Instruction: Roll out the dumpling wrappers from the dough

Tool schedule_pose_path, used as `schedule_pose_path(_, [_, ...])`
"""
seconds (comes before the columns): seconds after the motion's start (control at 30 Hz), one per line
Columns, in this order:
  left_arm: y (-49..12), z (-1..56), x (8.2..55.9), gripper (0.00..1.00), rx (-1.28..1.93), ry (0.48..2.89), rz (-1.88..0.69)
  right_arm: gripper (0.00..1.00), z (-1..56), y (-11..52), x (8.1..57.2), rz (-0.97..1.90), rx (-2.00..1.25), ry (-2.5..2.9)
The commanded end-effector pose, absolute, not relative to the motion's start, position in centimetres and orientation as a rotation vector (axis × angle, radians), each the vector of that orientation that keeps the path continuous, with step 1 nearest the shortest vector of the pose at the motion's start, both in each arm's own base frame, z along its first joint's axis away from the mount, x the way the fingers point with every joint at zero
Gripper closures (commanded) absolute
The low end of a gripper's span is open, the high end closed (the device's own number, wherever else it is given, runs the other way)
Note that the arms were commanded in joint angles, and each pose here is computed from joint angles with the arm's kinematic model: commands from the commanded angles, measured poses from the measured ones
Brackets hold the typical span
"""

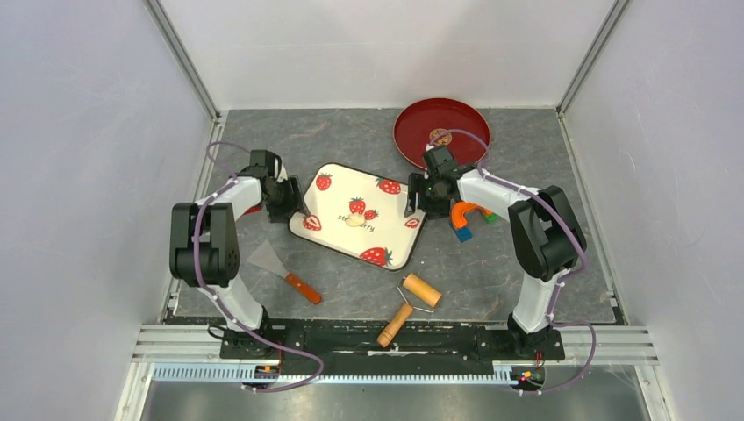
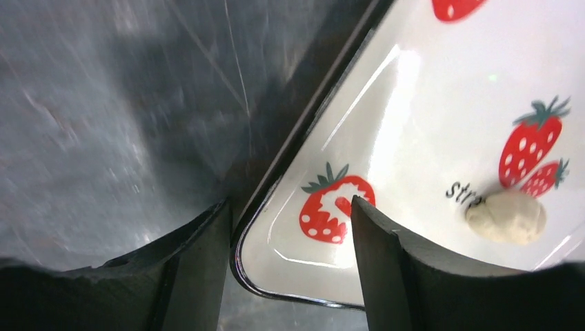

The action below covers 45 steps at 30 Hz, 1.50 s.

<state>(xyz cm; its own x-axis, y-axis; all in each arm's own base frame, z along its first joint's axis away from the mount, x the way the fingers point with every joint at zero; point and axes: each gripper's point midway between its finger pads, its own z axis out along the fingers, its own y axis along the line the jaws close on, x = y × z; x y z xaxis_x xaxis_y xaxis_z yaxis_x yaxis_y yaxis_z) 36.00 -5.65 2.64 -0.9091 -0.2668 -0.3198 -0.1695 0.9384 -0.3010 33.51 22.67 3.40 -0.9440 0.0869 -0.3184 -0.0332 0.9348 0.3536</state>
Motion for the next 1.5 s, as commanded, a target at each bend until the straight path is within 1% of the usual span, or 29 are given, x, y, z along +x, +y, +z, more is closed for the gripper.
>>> schedule_pose_path(0.0, [-11.1,4.3,32.5,0.34,-0.348,2.713,-0.718,0.31,7.7,26.0,37.4,0.609,-0.092,2.612])
schedule_pose_path(0.2, [-11.2,4.1,29.8,0.34,-0.432,2.69,-0.672,0.25,7.9,23.6,38.6,0.426,-0.081,2.59])
schedule_pose_path(0.33, [-10.2,4.1,29.1,0.32,-0.438,2.704,-0.591,0.2,8.1,22.5,38.5,0.349,-0.098,2.593])
schedule_pose_path(0.57, [-9.5,4.0,28.0,0.29,-0.428,2.713,-0.541,0.02,9.7,18.9,39.2,0.112,-0.105,2.53])
schedule_pose_path(0.67, [-9.6,4.0,27.2,0.29,-0.429,2.717,-0.557,0.02,11.1,18.6,39.6,0.084,-0.121,2.505])
schedule_pose_path(0.83, [-10.5,3.7,26.2,0.3,-0.464,2.724,-0.634,0.02,12.2,19.2,38.7,0.155,-0.125,2.504])
schedule_pose_path(0.97, [-10.5,3.2,25.2,0.33,-0.49,2.74,-0.645,0.02,11.1,19.6,36.5,0.248,-0.109,2.557])
schedule_pose_path(1.17, [-10.8,3.1,23.9,0.36,-0.543,2.735,-0.683,0.02,7.7,19.0,33.1,0.311,-0.062,2.644])
schedule_pose_path(1.3, [-11.3,3.4,23.5,0.39,-0.593,2.716,-0.719,0.02,6.6,18.6,32.4,0.362,-0.039,2.685])
schedule_pose_path(1.47, [-12.0,3.9,22.9,0.4,-0.626,2.708,-0.743,0.02,6.1,18.3,32.6,0.421,-0.064,2.708])
